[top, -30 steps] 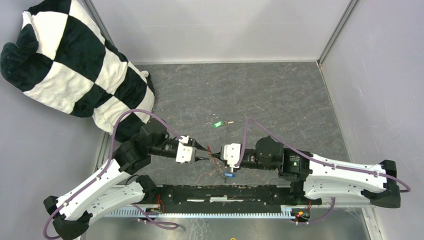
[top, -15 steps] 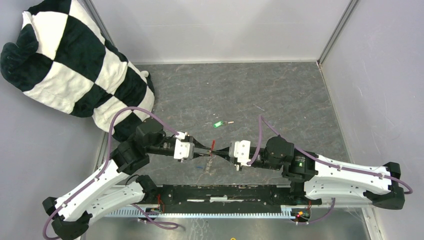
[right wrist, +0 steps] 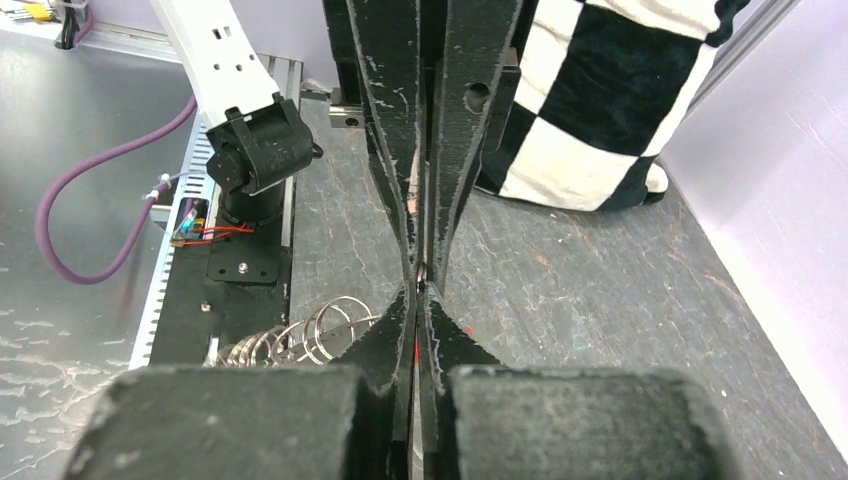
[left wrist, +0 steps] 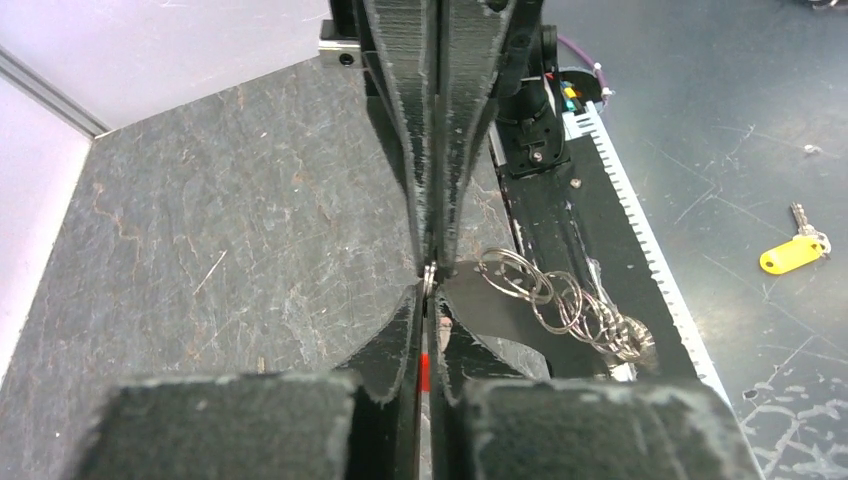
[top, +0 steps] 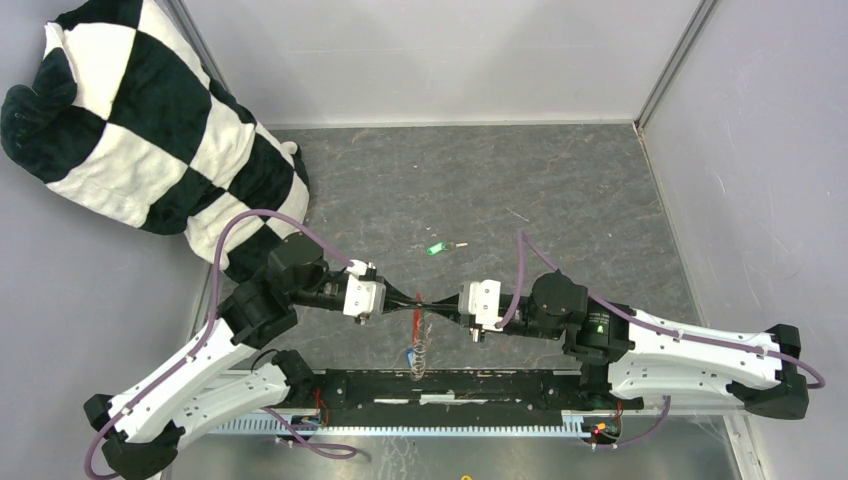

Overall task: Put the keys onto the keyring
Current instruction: Adjust the key on the keyring.

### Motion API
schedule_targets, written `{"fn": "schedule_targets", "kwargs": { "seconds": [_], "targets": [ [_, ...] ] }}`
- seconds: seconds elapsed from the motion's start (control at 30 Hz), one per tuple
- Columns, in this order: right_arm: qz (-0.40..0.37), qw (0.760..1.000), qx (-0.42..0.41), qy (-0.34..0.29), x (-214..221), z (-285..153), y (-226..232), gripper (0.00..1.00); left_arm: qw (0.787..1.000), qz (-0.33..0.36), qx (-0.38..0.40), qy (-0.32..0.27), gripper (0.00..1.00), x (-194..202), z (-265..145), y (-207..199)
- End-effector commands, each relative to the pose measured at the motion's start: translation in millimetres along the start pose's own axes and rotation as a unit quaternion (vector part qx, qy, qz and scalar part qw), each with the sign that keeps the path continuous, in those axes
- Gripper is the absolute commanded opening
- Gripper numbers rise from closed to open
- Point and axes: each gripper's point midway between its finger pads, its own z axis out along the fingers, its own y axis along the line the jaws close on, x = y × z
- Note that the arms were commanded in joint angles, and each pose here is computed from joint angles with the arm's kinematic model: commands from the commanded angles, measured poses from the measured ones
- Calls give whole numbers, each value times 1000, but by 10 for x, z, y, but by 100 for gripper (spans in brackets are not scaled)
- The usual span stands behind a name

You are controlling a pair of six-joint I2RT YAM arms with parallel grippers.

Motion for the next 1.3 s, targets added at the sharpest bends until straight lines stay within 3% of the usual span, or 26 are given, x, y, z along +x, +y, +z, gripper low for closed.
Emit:
{"fn": "schedule_targets", "kwargs": {
  "seconds": [0.0,0.1,0.2,0.33,0.53,0.73,0.8,1.0,1.27],
  "targets": [
    [3,999,4,-39,-219,20,-38,0,999,21,4,-25,2,-197,-34,6],
    [4,999,16,-36,-227,-2,-87,6,999,35,4,-23,2,-200,-46,8],
    [-2,999,38,-37,-259,-85,-167,30,997,78,-1,-19,2,-201,-73,37],
    [-10,996,72,-59,-339,-283,-272,49,985,173,-9,-23,2,-258,-115,94],
    [-16,994,91,-55,-316,-417,-324,61,956,291,-11,-22,2,-330,-108,201],
    [-36,998,41,-42,-291,-313,-179,59,918,396,-8,-19,2,-370,-106,258],
    [-43,998,28,-37,-284,-263,-147,57,917,399,-8,-19,2,-396,-101,281],
    [-59,997,29,-26,-311,-184,-195,49,932,358,-32,-42,2,-562,-110,341],
    [-44,987,111,-109,-638,-480,-439,45,969,227,-42,-89,2,-835,-109,340]
  ]
}}
